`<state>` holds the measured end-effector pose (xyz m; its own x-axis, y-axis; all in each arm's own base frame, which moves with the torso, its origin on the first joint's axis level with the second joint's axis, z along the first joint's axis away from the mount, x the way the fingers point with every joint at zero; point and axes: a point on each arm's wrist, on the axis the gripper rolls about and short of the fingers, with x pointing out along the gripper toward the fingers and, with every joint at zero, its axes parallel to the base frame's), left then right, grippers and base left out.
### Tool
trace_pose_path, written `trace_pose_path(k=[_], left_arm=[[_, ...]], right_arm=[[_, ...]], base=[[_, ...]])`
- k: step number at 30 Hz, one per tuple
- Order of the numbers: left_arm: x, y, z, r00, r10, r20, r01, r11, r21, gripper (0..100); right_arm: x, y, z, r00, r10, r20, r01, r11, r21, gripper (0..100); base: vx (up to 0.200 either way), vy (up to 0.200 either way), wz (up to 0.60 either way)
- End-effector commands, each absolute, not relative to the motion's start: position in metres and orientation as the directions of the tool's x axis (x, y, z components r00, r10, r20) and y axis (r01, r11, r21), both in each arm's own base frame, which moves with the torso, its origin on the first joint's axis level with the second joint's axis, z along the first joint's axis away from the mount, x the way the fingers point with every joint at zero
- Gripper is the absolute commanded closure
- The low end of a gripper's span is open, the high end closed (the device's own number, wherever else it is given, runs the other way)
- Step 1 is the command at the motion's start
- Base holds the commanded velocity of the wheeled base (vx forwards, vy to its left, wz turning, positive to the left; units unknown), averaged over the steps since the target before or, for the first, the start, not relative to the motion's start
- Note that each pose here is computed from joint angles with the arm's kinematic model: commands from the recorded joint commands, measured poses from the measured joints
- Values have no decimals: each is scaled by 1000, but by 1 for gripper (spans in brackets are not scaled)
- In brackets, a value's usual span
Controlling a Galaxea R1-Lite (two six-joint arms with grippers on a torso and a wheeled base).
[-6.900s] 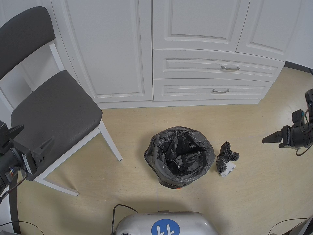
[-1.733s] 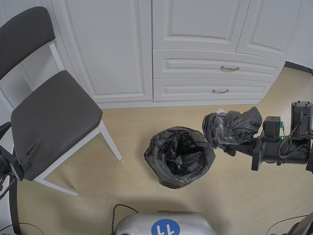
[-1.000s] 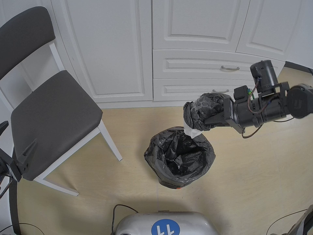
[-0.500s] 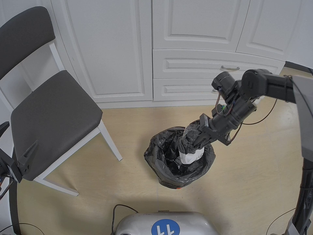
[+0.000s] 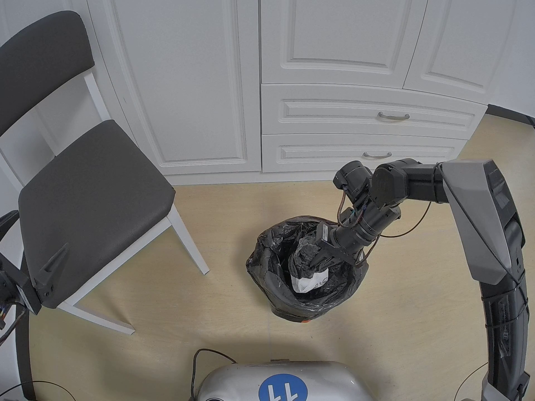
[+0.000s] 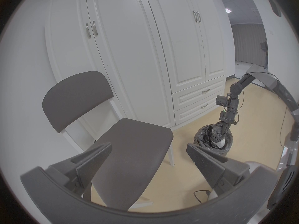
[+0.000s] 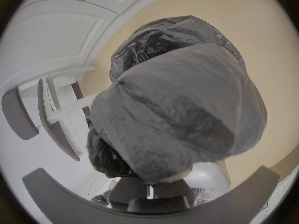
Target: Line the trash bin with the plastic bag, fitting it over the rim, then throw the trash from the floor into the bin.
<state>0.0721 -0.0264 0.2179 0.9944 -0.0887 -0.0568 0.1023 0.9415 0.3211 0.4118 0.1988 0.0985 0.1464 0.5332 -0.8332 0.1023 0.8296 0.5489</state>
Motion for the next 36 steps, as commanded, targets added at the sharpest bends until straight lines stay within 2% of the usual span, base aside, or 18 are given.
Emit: trace_pose_path(k=[1, 8, 18, 24, 29, 30, 32, 36], left_arm=[[74, -28, 215, 993, -89, -73, 108, 939, 326, 0], [75, -28, 214, 992, -98, -76, 118, 938, 327, 0], [75, -28, 214, 992, -100, -78, 120, 937, 327, 0], [75, -28, 215, 992, -100, -73, 118, 938, 326, 0], [74, -28, 215, 993, -100, -69, 117, 939, 324, 0], [74, -28, 216, 993, -100, -68, 117, 939, 324, 0], [74, -28, 216, 993, -100, -69, 117, 939, 324, 0], [75, -28, 216, 993, -100, -70, 117, 939, 325, 0]], right_arm=[[420, 199, 90, 174, 548, -818, 105, 815, 569, 100], [422, 203, 77, 236, 576, -782, 54, 796, 603, 100], [424, 188, 56, 219, 544, -810, 64, 821, 568, 100], [415, 175, 53, 192, 518, -833, 5, 849, 529, 100], [413, 174, 41, 213, 396, -893, -4, 914, 405, 100], [413, 176, 34, 223, 326, -919, -6, 943, 333, 100], [415, 181, 29, 244, 260, -934, 1, 963, 269, 100], [413, 185, 33, 253, 248, -935, -1, 967, 256, 100]], base=[[0, 0, 0], [0, 0, 0], [0, 0, 0], [0, 0, 0], [0, 0, 0], [0, 0, 0], [0, 0, 0], [0, 0, 0]])
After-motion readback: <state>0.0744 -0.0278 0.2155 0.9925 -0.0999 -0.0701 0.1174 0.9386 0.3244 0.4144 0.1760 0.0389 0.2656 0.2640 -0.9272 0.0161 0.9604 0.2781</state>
